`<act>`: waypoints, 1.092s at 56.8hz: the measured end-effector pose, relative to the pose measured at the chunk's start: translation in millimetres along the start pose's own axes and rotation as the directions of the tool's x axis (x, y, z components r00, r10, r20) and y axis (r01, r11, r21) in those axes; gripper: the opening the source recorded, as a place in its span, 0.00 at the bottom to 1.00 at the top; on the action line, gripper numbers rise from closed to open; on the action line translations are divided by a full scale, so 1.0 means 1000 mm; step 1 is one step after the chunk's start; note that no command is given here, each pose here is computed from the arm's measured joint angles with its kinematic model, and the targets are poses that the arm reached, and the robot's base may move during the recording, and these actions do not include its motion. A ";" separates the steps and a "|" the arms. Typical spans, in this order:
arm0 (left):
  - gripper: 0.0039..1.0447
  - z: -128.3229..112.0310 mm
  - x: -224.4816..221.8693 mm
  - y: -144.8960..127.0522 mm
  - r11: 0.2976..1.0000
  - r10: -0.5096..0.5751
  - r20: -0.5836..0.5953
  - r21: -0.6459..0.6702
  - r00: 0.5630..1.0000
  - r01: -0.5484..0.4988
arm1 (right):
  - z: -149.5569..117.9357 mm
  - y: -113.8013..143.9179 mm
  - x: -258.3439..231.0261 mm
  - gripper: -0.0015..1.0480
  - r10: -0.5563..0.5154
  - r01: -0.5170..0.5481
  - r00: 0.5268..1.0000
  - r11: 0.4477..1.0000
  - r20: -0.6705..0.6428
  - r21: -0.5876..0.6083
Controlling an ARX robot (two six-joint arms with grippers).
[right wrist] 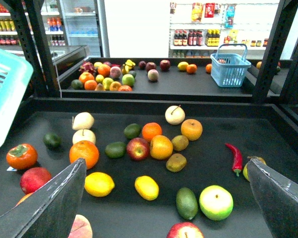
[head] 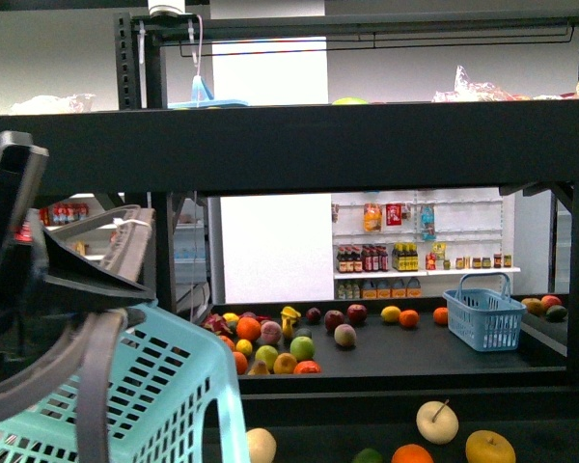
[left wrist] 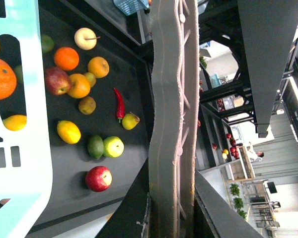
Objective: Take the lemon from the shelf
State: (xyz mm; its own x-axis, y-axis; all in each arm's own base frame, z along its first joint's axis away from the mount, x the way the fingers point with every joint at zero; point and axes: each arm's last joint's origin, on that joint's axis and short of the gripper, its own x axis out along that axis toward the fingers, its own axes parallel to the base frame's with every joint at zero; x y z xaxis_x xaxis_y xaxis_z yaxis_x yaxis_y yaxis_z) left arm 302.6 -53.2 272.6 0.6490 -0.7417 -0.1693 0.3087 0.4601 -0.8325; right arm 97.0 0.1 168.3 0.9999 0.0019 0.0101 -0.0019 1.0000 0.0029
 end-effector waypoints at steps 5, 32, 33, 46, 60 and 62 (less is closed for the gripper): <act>0.12 -0.009 0.017 -0.002 1.000 -0.019 -0.022 -0.009 1.000 0.019 | 0.000 0.000 0.000 0.93 0.000 0.000 1.000 1.000 0.000 0.000; 0.12 -0.050 0.074 -0.002 0.995 -0.052 -0.101 -0.086 0.994 0.044 | 0.000 0.000 0.000 0.93 0.000 0.000 1.000 1.000 0.000 0.000; 0.12 -0.050 0.074 -0.002 0.995 -0.053 -0.100 -0.085 0.994 0.044 | -0.001 0.000 0.000 0.93 -0.009 0.009 1.000 1.000 -0.015 0.011; 0.12 -0.050 0.076 -0.003 0.995 -0.055 -0.100 -0.083 0.994 0.046 | 0.001 -0.015 0.042 0.93 -0.030 0.084 0.958 0.980 -0.284 0.179; 0.12 -0.050 0.076 -0.003 0.995 -0.055 -0.100 -0.087 0.994 0.046 | -0.016 -0.033 0.153 0.93 -0.005 0.127 0.843 0.973 -0.537 0.191; 0.12 -0.050 0.076 -0.003 0.995 -0.055 -0.100 -0.087 0.993 0.047 | -0.030 -0.032 0.172 0.93 -0.003 0.142 0.798 0.973 -0.603 0.182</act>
State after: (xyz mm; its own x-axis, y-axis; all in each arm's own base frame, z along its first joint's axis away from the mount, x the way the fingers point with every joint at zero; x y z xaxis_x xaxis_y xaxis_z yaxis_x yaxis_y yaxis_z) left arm 316.0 -135.2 236.4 0.5580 -0.8112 -0.1750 0.2766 0.3806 -0.8824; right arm 268.8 -31.8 140.2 0.8041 0.0002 -0.5945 0.1378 0.9727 0.1867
